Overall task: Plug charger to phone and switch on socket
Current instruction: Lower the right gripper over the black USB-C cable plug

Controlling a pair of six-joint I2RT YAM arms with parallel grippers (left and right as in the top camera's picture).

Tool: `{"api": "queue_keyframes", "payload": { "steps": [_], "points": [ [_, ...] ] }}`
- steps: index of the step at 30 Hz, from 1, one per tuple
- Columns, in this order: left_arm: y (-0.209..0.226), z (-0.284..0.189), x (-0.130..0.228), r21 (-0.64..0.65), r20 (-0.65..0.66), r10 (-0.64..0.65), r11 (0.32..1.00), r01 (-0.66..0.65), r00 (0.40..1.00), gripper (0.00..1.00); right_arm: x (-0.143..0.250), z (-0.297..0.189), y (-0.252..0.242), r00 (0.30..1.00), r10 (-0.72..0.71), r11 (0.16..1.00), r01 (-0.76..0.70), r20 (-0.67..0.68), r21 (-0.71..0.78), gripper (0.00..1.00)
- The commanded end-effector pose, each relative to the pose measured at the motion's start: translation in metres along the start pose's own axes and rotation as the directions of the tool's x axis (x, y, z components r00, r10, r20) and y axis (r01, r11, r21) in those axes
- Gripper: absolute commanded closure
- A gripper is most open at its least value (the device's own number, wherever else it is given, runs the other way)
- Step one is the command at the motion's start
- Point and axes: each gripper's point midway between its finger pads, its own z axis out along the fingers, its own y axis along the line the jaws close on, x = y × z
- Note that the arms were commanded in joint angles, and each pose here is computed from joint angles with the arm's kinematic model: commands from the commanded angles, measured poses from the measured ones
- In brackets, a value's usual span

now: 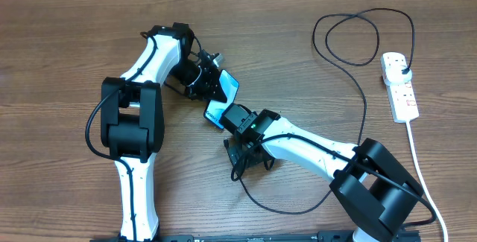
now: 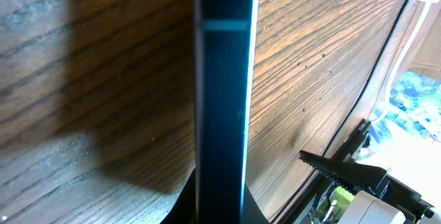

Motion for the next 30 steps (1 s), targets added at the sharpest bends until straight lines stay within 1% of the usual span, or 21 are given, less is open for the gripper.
{"api": "queue_keyframes", "payload": {
  "steps": [1, 4, 6, 22, 30],
  "points": [
    [0.016, 0.015, 0.01, -0.076, -0.033, -0.002, 0.997, 0.0, 0.999, 0.96, 0.0, 0.004, -0.009, 1.0, -0.022, 0.999, 0.021, 0.009, 0.04, 0.0],
    [0.025, 0.032, 0.017, -0.071, -0.04, -0.001, 0.997, -0.002, 0.999, 0.96, 0.0, 0.004, -0.009, 1.0, -0.021, 0.999, 0.02, 0.011, 0.04, 0.0],
    [0.024, 0.041, 0.024, -0.025, -0.049, -0.025, 0.999, 0.024, 0.998, 0.96, -0.001, 0.004, -0.009, 1.0, -0.021, 0.999, 0.02, 0.013, 0.039, 0.0],
    [0.028, 0.038, 0.023, -0.015, -0.04, -0.039, 0.999, 0.039, 0.998, 0.96, -0.002, 0.007, -0.01, 0.999, -0.025, 0.999, 0.024, 0.025, 0.045, 0.0],
    [0.028, 0.038, 0.023, -0.012, -0.039, -0.039, 0.999, 0.039, 0.998, 0.96, -0.008, 0.007, -0.007, 0.996, -0.079, 0.996, 0.078, 0.049, 0.037, 0.0]
  ]
}}
